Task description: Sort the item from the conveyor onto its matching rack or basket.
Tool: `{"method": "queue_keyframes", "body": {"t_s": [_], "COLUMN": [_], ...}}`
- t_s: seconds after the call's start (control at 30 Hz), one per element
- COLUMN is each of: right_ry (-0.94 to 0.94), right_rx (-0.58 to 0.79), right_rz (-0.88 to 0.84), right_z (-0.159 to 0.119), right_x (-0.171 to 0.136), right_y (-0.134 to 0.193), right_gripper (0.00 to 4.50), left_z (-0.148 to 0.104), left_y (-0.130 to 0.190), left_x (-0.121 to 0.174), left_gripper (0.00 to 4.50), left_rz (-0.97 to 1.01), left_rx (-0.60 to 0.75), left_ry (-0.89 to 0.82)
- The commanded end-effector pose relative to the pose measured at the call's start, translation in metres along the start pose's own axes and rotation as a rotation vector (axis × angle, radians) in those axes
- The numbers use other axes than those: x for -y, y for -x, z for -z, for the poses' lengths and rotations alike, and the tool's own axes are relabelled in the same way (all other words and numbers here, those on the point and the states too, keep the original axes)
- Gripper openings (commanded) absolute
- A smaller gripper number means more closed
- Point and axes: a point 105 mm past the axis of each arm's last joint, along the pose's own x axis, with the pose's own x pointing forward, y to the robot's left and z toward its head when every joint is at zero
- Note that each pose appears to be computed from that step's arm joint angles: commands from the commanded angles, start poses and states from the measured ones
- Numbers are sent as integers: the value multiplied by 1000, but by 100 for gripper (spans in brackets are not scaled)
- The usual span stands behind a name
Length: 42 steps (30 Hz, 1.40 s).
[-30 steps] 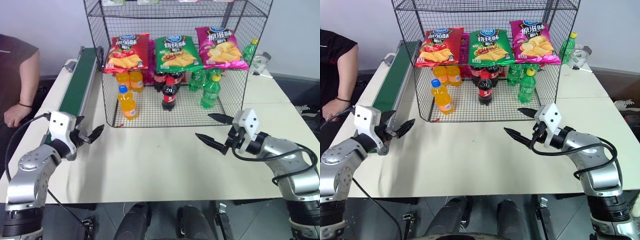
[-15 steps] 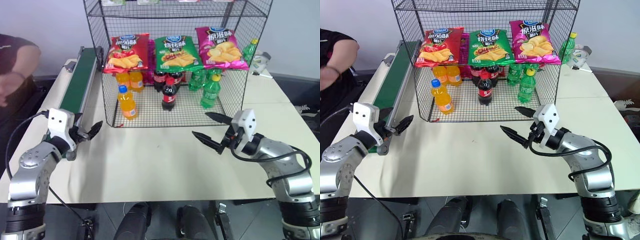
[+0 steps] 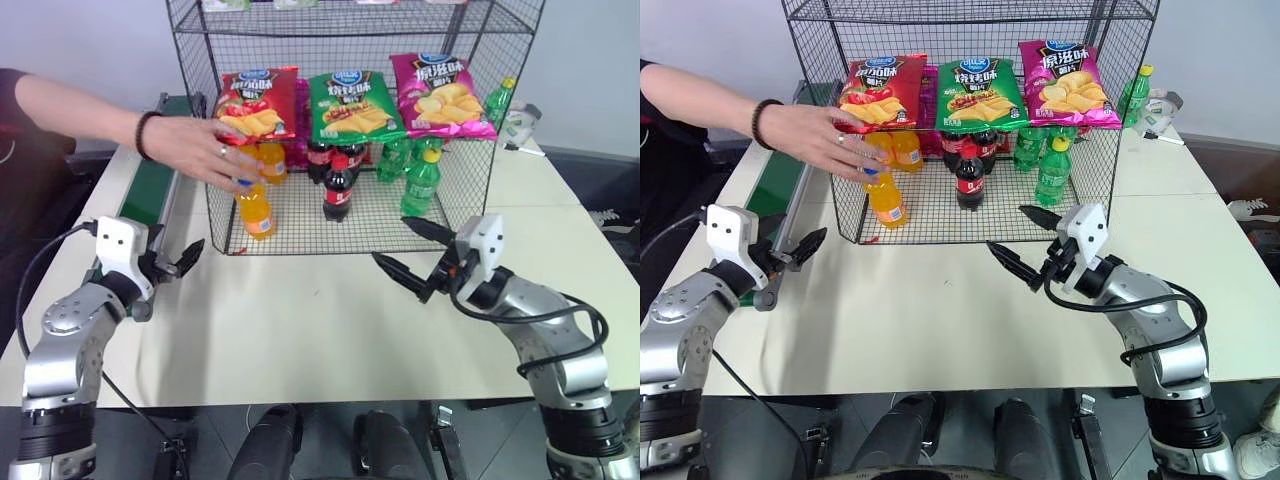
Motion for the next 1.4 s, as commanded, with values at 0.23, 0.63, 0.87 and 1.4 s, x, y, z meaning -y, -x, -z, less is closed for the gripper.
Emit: {"method": "queue_keyframes", "body": {"t_s": [0.23,0.63,0.87,1.4], "right_ry": [49,63,56,78], "right_rx": [40,22,30,62], "right_rz": [-30,-34,-68,-103], "right_z": [-19,-13,-11,-12], "right_x": [-5,1,-1,3], "right_y": [-5,-5,-14,-27], "right_gripper": [450,450,450,450], "left_z": [-19,-16,-21,-23], "left_y": [0,9,23,32], "left_x": [-5,-11,-33,-73], "left_gripper": [446,446,446,446], "left_rz": [-19,-87,-223,-507], "left_rx": [58,62,99,127], "left_ry": [-25,-2,-14,-84]}}
